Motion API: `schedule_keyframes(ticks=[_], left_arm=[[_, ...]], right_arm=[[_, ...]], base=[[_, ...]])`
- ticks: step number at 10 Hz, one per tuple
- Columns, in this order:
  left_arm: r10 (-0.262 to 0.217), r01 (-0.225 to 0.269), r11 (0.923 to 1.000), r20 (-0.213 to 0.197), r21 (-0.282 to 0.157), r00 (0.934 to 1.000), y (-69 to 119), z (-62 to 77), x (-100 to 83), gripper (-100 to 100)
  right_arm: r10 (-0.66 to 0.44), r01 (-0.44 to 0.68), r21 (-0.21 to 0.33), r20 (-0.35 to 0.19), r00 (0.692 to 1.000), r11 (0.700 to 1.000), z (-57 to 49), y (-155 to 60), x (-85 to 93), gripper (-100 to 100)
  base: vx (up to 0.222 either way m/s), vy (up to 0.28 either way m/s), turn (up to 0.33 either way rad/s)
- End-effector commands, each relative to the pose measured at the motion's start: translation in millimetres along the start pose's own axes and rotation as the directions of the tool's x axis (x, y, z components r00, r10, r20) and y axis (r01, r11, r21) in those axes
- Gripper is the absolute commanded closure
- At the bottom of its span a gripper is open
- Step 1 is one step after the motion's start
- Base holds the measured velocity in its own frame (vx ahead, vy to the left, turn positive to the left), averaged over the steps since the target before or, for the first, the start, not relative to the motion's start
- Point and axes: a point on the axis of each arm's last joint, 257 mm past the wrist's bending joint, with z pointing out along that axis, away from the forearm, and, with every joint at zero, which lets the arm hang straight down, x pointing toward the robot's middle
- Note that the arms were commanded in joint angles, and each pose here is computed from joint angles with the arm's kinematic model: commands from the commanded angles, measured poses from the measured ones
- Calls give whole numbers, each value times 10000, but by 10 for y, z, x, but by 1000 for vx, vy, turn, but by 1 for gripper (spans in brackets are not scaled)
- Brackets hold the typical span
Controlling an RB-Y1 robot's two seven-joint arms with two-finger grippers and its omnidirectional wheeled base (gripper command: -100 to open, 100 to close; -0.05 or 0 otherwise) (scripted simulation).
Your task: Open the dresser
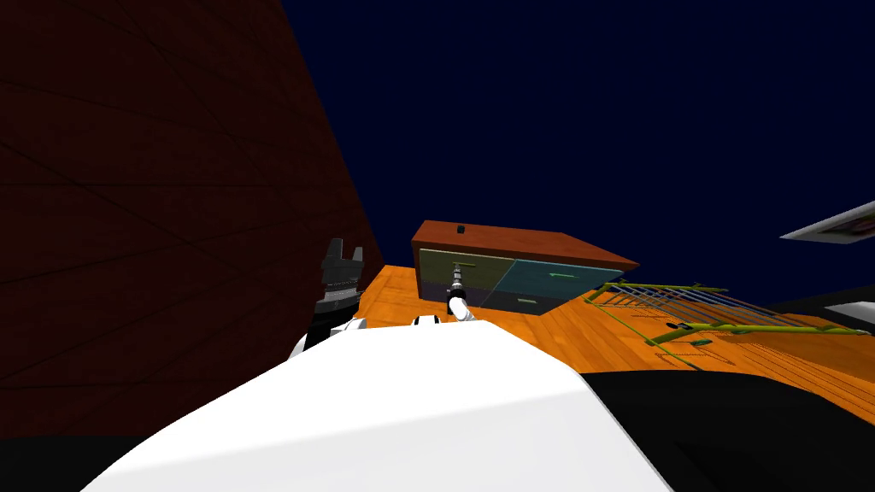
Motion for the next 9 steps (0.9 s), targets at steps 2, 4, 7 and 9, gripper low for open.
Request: schedule_keyframes(ticks=[2,4,7,9], left_arm=[[0,0,10000,0,0,10000,0,0,0,0],[0,0,10000,0,0,10000,0,0,0,0],[0,0,10000,0,1,10000,0,0,0,0],[-2,2,10000,0,2,10000,0,1,0,0]], right_arm=[[-425,432,377,-190,9989,9984,-131,-29,60,-100],[-469,476,401,-195,9987,9981,-152,-28,69,-100],[-475,483,429,-179,9987,9979,-94,-60,64,100],[-472,475,440,-96,9988,9979,-98,-82,9,100]], base=[[82,10,45],[55,-2,24],[39,-4,-19],[-119,24,-39]])
